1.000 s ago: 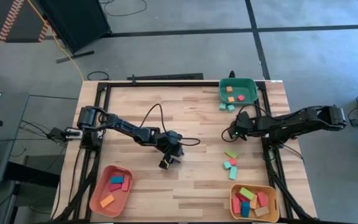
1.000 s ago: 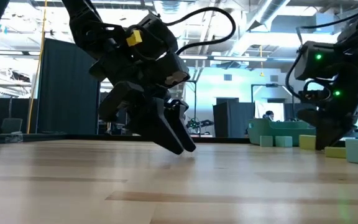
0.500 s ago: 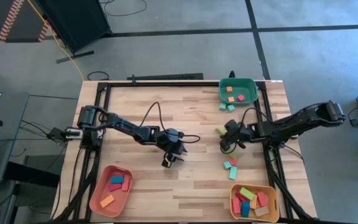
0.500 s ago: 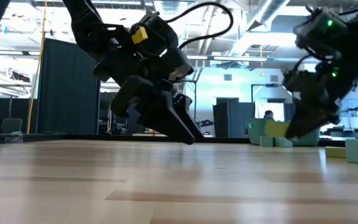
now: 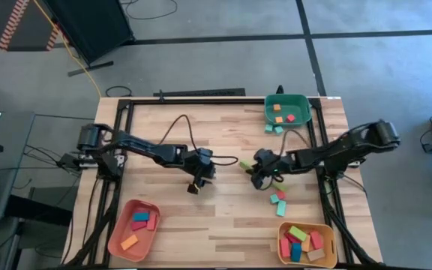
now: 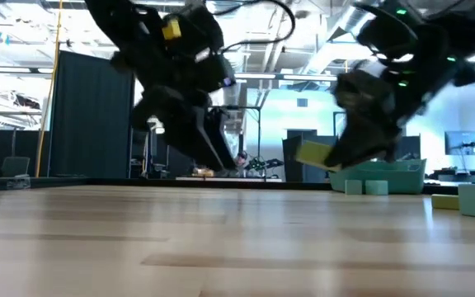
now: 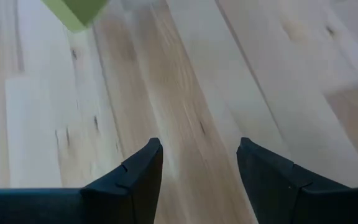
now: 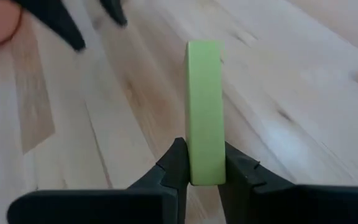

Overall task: Sort blocks by size
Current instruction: Put the medium green rectangular block into the orange bin

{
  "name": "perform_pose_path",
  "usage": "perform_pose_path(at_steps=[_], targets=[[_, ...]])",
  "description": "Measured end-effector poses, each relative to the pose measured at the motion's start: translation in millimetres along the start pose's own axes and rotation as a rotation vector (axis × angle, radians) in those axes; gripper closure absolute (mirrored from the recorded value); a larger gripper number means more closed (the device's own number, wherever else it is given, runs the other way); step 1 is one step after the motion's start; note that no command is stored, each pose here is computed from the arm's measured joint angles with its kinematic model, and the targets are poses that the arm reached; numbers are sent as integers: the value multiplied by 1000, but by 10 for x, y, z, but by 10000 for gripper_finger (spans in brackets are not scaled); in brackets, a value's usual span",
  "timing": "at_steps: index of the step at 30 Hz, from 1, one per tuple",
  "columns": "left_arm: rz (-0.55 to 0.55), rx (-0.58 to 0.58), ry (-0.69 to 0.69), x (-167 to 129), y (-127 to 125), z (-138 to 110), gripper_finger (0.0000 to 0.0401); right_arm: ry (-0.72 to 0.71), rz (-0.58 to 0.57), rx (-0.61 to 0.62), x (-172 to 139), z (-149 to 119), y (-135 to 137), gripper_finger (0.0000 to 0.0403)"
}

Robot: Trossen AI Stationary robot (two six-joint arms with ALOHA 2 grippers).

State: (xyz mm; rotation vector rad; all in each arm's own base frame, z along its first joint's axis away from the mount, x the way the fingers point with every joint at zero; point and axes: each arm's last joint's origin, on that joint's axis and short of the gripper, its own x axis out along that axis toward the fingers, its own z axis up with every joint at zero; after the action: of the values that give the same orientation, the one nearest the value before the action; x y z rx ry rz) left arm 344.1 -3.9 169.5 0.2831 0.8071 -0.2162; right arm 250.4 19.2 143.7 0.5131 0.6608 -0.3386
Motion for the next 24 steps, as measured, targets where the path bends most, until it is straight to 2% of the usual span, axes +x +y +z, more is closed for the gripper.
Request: perform_pose_path(at_steps=[6,11,16,19,24], targets=[[-27,-14,88,-294,-31,-21,204,46,-17,-132,398,167,241,315],[-57,-55,179,-283,-70,-110,204,135,-11,-213,706,163,347,315],[-52,-73,162,-222,-97,-154,204,175,1,-269,865,179,506,311],[-39,-75,118,-198,-107,-185,204,185,3,-301,857,189,574,292],[-51,-63,60,-161,-134,-182,204,176,18,-311,787,206,634,236]])
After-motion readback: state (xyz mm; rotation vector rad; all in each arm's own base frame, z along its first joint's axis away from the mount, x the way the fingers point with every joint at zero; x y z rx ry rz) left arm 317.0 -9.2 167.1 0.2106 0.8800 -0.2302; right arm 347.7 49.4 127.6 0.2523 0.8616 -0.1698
